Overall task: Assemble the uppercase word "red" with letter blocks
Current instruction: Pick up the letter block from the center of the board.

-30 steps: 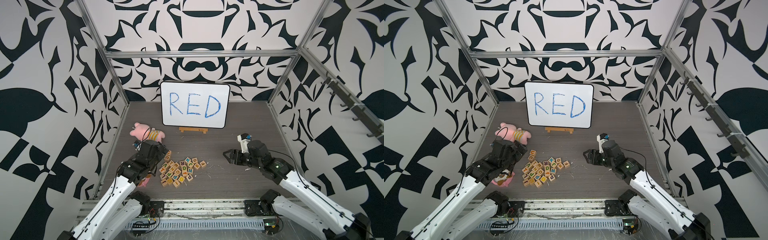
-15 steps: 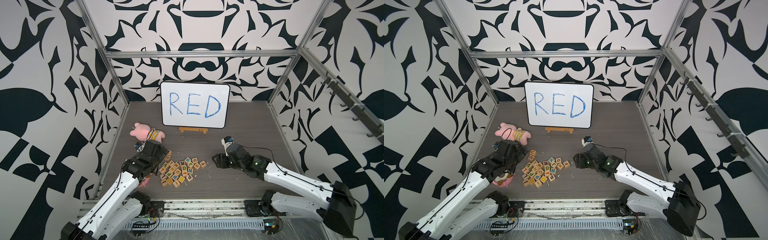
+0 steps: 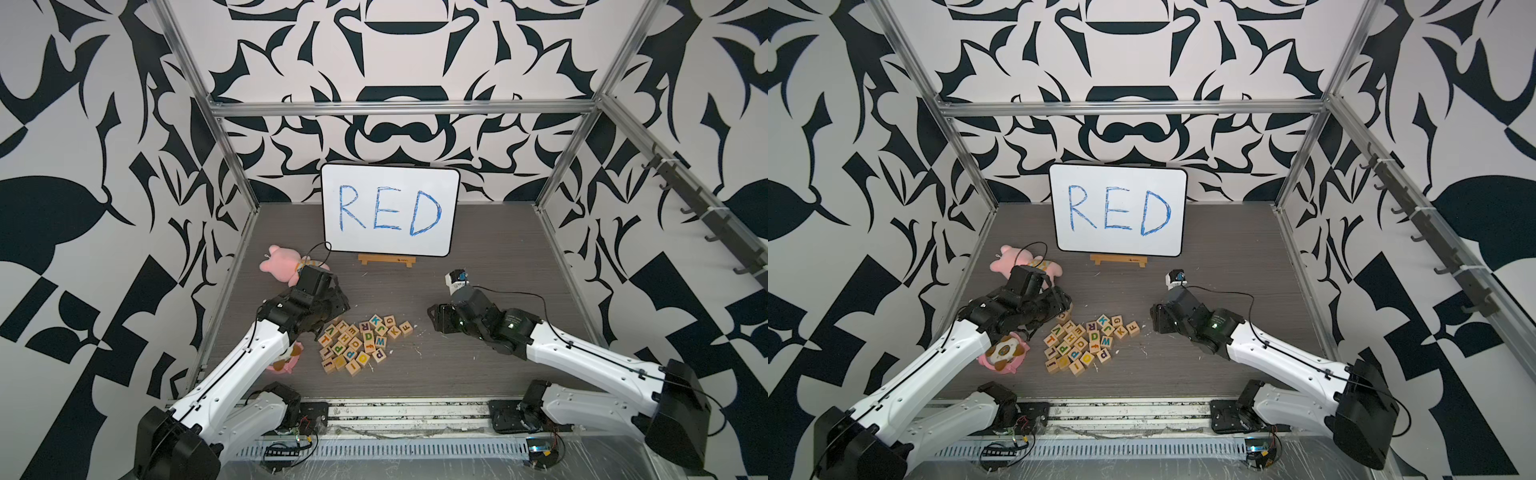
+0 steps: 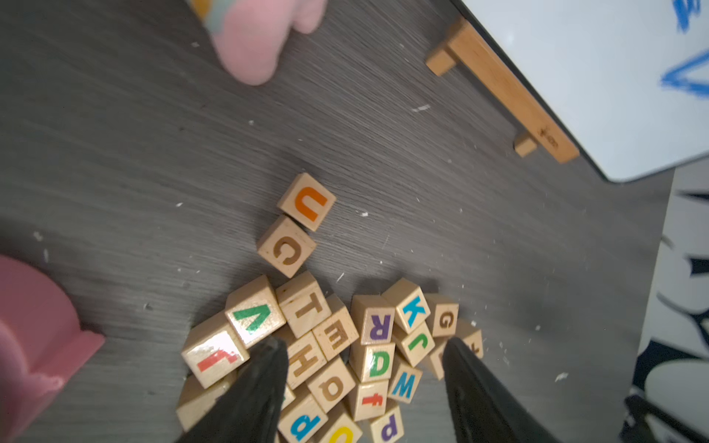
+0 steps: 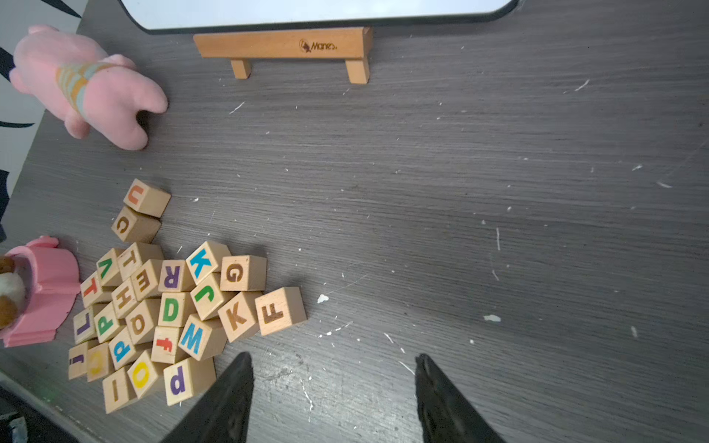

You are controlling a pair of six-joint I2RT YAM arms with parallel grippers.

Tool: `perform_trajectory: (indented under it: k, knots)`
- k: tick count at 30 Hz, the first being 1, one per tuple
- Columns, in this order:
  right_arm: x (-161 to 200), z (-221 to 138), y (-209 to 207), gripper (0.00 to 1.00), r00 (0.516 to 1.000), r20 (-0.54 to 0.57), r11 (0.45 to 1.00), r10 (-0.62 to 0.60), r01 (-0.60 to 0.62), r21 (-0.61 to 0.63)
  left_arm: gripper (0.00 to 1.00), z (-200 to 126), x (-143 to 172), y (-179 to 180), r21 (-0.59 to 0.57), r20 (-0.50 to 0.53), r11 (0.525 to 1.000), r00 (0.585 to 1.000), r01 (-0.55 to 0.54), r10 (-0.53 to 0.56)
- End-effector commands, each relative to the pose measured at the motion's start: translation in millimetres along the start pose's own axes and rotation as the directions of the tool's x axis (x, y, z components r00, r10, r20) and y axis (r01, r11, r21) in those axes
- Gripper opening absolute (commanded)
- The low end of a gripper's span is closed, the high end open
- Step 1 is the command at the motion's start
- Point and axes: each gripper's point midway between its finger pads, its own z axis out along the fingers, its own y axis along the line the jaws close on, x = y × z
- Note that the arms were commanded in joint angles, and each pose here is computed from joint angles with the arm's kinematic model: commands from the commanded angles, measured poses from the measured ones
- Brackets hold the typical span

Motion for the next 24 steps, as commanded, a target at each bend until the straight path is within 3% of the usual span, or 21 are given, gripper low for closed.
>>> perform_trajectory:
  k: [1, 9, 15, 18, 24]
  knots:
    - [-20.7, -17.7, -6.4, 0.66, 0.995, 0.092, 0.999, -0.035, 0.031, 0.043, 0.64, -2.5, 10.5, -13.8, 0.029, -0.059, 0.982, 0.981, -0.184, 0.186]
    - [-25.2, -40.0, -34.5, 0.67, 0.980, 0.186, 0.991, -0.068, 0.045, 0.123, 0.62, 13.3, 28.4, -35.4, -0.009, -0.109, 0.945, 0.939, -0.328, 0.325]
    - [-25.6, -49.5, -43.4, 0.66, 0.973, 0.216, 0.989, -0.078, 0.048, 0.142, 0.58, 26.5, 39.3, -45.5, -0.058, -0.144, 0.986, 0.978, -0.159, 0.150]
    - [-25.6, -50.4, -50.7, 0.66, 0.969, 0.231, 0.984, -0.082, 0.042, 0.171, 0.43, 28.0, 40.9, -40.0, -0.103, -0.115, 0.992, 0.992, -0.073, 0.061]
    - [-25.1, -51.8, -54.9, 0.66, 0.962, 0.263, 0.985, -0.079, 0.034, 0.169, 0.42, 33.6, 47.8, -23.7, -0.165, -0.097, 0.986, 0.995, 0.022, -0.039]
